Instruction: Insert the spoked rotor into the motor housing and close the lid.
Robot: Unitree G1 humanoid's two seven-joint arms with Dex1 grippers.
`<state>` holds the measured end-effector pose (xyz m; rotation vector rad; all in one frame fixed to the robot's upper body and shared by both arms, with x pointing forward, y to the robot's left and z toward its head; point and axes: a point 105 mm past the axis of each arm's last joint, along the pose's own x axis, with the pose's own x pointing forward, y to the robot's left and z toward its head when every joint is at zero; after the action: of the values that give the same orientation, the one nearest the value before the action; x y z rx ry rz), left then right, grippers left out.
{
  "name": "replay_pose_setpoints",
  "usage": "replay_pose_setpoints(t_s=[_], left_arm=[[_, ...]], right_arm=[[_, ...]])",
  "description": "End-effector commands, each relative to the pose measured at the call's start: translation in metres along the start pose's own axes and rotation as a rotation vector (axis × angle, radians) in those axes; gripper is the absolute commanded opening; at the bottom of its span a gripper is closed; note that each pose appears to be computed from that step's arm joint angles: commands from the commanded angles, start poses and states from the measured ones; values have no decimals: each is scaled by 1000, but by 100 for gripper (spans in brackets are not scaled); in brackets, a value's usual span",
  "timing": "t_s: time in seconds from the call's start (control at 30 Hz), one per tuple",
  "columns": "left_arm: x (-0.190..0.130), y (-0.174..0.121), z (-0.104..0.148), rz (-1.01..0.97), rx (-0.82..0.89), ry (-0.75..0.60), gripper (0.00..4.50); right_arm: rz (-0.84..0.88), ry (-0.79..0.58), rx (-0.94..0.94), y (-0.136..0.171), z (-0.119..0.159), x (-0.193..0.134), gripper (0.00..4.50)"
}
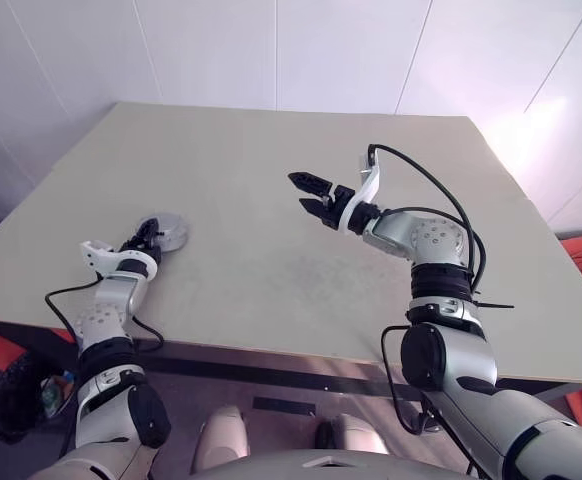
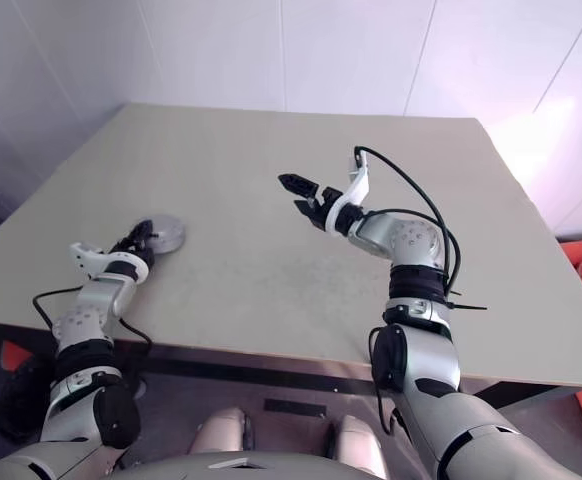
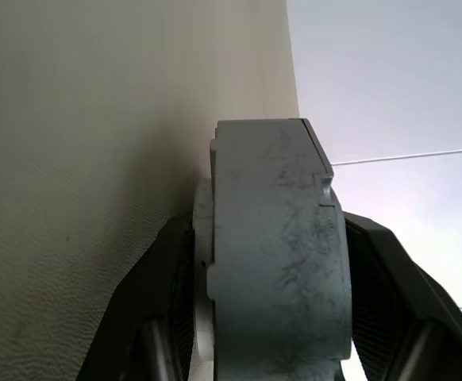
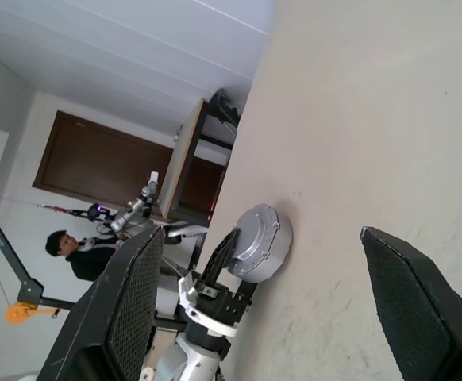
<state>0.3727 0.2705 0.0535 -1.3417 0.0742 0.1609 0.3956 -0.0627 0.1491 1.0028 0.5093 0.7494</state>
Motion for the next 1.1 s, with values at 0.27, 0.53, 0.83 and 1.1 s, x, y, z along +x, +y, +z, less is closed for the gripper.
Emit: replay_pose_setpoints(t_s=[0.27, 0.53, 0.83, 1.1], left_arm=[[-6, 36, 60, 279, 152, -281, 387], [-18, 48, 93, 468, 401, -434, 387], [-23, 27, 111, 471, 712, -584, 387], [-15, -30, 117, 283, 1037, -673, 387]], right_arm=[[10, -15, -27, 5, 7, 0, 450], [12, 1, -38, 5, 6, -1, 450], [41, 23, -47, 8, 1, -1, 450], [221, -3, -316, 26, -7, -15, 450]])
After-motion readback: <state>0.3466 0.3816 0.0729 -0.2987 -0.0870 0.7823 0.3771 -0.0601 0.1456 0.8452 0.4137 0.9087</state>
